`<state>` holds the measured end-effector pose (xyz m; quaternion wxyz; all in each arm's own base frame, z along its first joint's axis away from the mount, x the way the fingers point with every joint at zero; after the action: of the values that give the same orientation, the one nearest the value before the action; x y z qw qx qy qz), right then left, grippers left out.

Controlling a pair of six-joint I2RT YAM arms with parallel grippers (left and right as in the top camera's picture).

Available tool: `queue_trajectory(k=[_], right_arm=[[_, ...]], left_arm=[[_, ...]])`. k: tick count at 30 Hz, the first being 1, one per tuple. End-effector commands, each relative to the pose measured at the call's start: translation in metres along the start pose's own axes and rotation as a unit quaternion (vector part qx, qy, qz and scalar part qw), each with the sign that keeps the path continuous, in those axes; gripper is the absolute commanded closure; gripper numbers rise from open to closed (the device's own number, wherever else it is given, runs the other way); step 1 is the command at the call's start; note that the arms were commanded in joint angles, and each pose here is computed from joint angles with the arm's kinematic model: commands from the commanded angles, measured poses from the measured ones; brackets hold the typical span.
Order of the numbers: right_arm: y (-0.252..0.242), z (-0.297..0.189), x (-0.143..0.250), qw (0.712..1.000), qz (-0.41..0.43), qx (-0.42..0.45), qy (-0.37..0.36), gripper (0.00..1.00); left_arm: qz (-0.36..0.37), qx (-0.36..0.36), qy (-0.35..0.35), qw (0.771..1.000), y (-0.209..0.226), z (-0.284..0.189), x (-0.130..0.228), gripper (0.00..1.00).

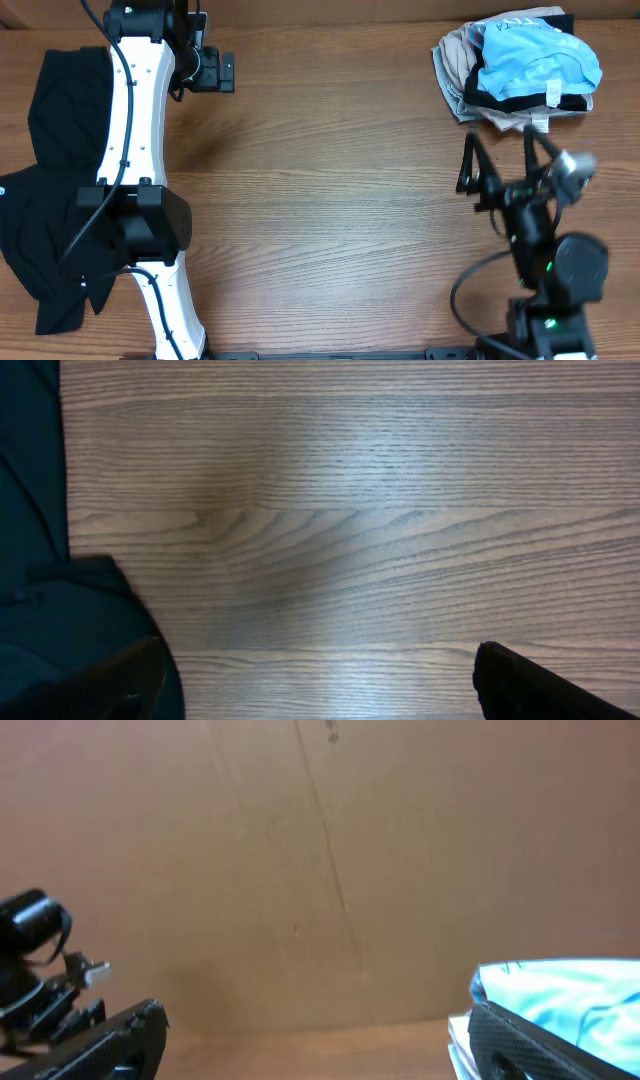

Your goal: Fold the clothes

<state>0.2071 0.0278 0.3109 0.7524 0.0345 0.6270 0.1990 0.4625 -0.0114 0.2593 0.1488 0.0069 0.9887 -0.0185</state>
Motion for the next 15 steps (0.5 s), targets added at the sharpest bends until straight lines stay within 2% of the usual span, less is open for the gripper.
queue_trajectory(k=[1,10,15], right_arm=[[-0.006,-0.021,0.022,1.0,-0.002,-0.003,-0.023,0.0],[-0.022,-0.056,0.069,0.999,-0.003,0.011,-0.05,0.0],[-0.028,-0.06,0.08,0.999,0.001,0.038,-0.024,0.0]], left_arm=[[0.012,0.006,-0.006,1.0,-0.002,-0.006,0.001,0.0],[0.012,0.006,-0.006,1.0,-0.002,-0.006,0.001,0.0],[0.012,0.006,-0.006,1.0,-0.002,-0.006,0.001,0.0]])
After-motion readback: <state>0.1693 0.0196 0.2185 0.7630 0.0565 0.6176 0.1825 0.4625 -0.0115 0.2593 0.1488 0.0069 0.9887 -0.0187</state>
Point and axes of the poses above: each gripper's point midway between its finger pads, its own z axis out along the fingers, its own y axis along the line the jaws close on, x = y × z, the point moved 8 cm from there along -z, back along the fingers, and after that the axes turned 2 degrees about z, right-handed, at the moved point
